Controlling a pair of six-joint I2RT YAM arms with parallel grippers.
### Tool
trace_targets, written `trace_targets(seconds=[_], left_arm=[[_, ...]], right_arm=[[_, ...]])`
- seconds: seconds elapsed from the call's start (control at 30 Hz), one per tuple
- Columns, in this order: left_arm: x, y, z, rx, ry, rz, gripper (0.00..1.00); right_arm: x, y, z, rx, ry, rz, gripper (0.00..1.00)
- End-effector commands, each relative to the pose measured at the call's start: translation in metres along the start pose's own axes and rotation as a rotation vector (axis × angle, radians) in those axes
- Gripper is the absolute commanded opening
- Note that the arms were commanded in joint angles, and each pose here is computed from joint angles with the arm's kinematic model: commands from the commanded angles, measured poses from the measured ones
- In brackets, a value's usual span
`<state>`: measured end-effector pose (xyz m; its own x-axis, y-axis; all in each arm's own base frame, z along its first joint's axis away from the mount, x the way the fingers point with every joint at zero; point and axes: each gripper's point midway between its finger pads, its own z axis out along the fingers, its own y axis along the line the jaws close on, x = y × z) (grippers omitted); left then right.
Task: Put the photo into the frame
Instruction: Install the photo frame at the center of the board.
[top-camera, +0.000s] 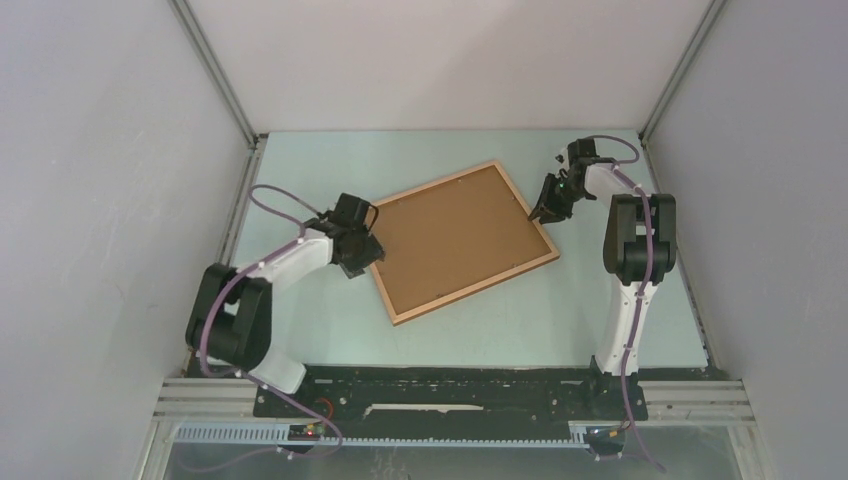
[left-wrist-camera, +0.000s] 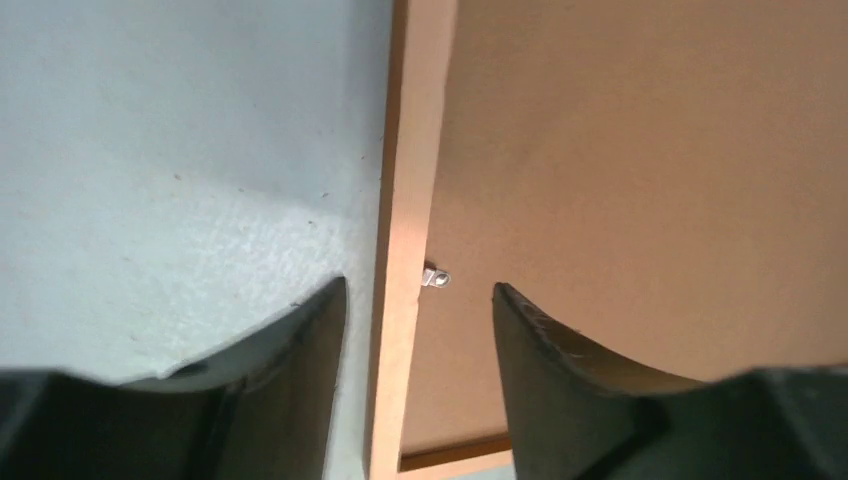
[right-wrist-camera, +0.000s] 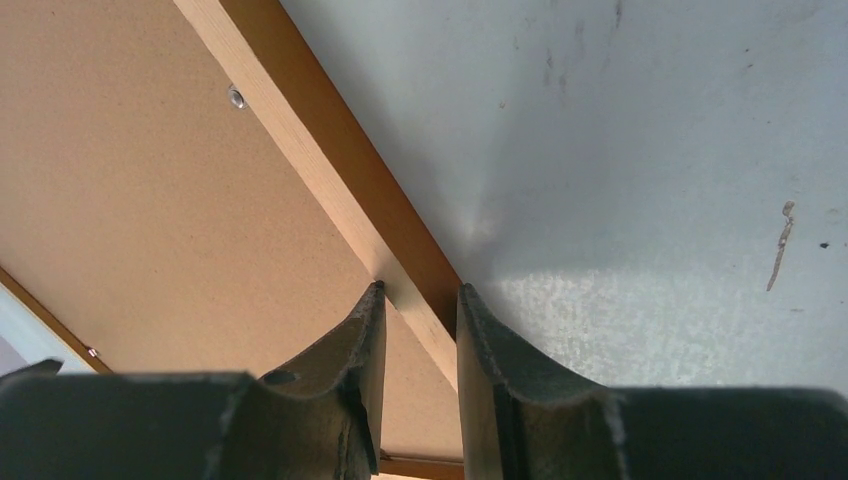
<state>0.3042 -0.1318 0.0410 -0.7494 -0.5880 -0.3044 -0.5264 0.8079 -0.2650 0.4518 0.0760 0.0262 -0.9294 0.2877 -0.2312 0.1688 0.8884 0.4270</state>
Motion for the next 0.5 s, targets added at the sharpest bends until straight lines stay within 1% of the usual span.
trace_targets(seconds=[0.0,0.03,0.1,0.2,0.3,0.33,0.4,0.47], left_arm=[[-0.027,-0.002,-0.037,0.102,-0.172,0.148,0.78],[-0.031,0.001,-0.043,0.097,-0.193,0.158,0.84],[-0.029,0.007,-0.047,0.084,-0.19,0.173,0.86],[-0.01,0.01,-0.038,0.123,-0.132,0.165,0.91],[0.013,0.0,-0.022,0.239,-0.074,0.146,0.95],[0.023,-0.007,-0.019,0.284,-0.031,0.142,0.97],[0.034,-0.016,-0.009,0.306,0.023,0.138,1.0],[0.035,-0.03,-0.007,0.344,0.045,0.117,1.0]], right_arm=[[0.01,-0.003,0.009,0.012,0.03,0.049,0.08],[0.01,-0.003,0.009,0.014,0.032,0.05,0.08],[0.01,-0.003,0.009,0.014,0.03,0.051,0.08],[0.009,-0.005,0.009,0.02,0.027,0.048,0.09],[0.012,-0.005,0.008,0.029,0.028,0.059,0.08],[0.013,-0.004,0.006,0.024,0.026,0.066,0.07],[0.013,-0.002,-0.002,0.03,0.018,0.074,0.06],[0.017,-0.008,-0.015,0.081,0.005,0.073,0.05]])
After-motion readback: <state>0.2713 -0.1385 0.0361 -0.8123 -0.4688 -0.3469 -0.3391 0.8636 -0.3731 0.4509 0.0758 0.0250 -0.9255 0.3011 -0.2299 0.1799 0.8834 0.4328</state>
